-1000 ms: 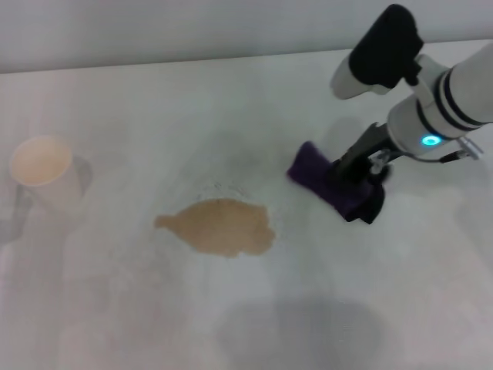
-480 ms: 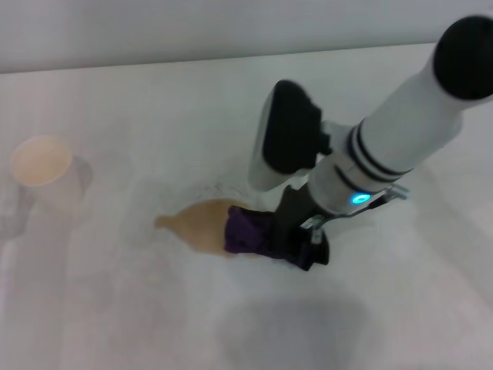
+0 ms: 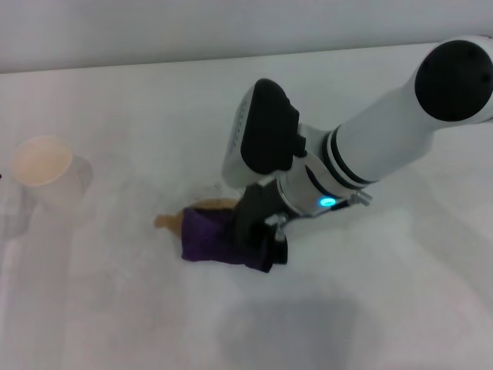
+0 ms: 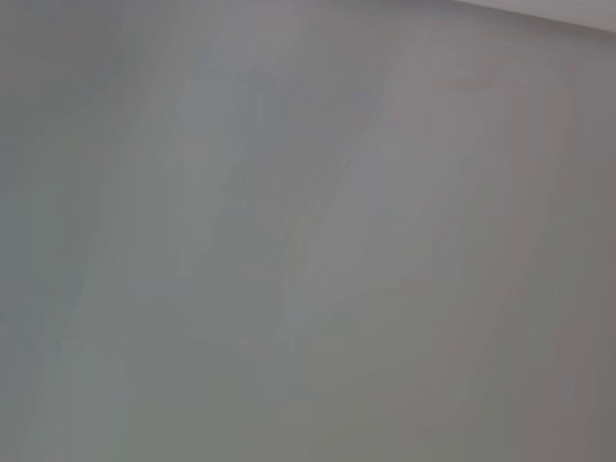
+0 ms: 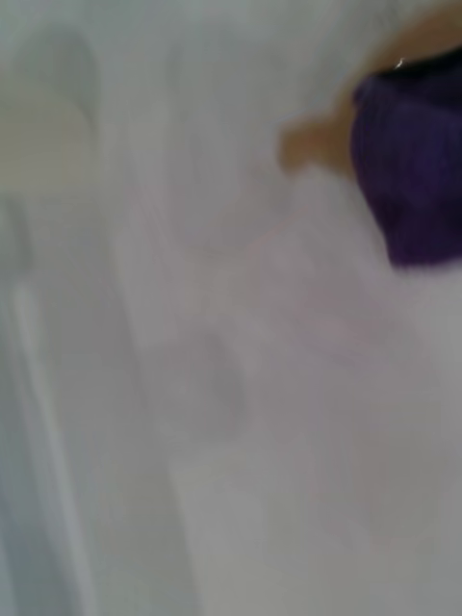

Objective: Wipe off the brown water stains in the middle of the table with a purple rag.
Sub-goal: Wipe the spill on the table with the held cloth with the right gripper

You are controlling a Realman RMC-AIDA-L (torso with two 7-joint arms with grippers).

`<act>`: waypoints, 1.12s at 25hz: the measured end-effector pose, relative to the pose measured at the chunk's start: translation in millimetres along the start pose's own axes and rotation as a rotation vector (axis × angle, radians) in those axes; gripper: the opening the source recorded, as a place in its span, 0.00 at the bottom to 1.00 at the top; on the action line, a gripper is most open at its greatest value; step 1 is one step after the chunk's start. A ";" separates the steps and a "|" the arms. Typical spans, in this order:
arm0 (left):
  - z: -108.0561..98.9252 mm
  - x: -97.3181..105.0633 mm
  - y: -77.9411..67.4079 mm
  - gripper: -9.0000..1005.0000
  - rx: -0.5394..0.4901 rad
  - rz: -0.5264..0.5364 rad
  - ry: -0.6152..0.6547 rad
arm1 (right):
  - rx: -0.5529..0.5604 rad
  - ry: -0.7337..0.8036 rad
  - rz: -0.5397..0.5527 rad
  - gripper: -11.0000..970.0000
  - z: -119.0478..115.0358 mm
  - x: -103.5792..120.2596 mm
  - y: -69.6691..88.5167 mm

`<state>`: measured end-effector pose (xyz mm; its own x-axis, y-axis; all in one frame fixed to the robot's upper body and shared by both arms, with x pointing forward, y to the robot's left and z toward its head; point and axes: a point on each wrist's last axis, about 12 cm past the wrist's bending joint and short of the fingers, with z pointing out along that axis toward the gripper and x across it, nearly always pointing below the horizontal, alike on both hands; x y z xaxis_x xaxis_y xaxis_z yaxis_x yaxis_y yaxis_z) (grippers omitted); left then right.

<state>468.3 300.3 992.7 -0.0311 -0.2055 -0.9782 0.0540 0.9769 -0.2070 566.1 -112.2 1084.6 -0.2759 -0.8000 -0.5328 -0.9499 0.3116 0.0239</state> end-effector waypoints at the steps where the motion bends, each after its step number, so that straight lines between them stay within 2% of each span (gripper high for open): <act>1: -0.1 0.3 -0.6 0.89 0.003 -0.001 0.001 | 0.028 -0.014 0.006 0.08 1.1 -0.6 -3.6; 5: -0.2 1.7 -3.6 0.89 0.011 -0.005 0.007 | 0.158 -0.080 0.081 0.09 -1.1 -1.2 -27.9; 9: -3.4 3.8 -5.2 0.89 0.013 -0.013 0.014 | 0.228 -0.091 0.179 0.09 -9.0 9.6 -49.6; 12: -5.9 5.7 -6.0 0.89 0.013 -0.018 0.022 | 0.229 -0.085 0.190 0.09 -7.7 12.4 -50.6; 15: -8.5 7.8 -6.3 0.89 0.013 -0.019 0.034 | 0.187 -0.075 0.170 0.10 -1.8 7.5 -41.7; 21: -9.6 8.9 -6.9 0.89 0.020 -0.016 0.041 | 0.044 -0.068 0.075 0.10 16.2 -17.7 -7.6; 24: -9.6 8.9 -7.1 0.89 0.022 -0.015 0.042 | 0.001 -0.078 0.050 0.11 21.0 -27.8 3.1; 28: -9.8 9.6 -9.5 0.89 0.048 0.002 0.049 | -0.032 -0.103 0.031 0.11 23.0 -35.1 9.7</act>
<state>457.7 289.6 985.4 -0.0795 -0.1997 -0.9766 0.1019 0.9730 -0.2073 569.9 -69.3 1084.1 -0.2898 -0.7330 -0.6154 -0.9459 0.3175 0.0673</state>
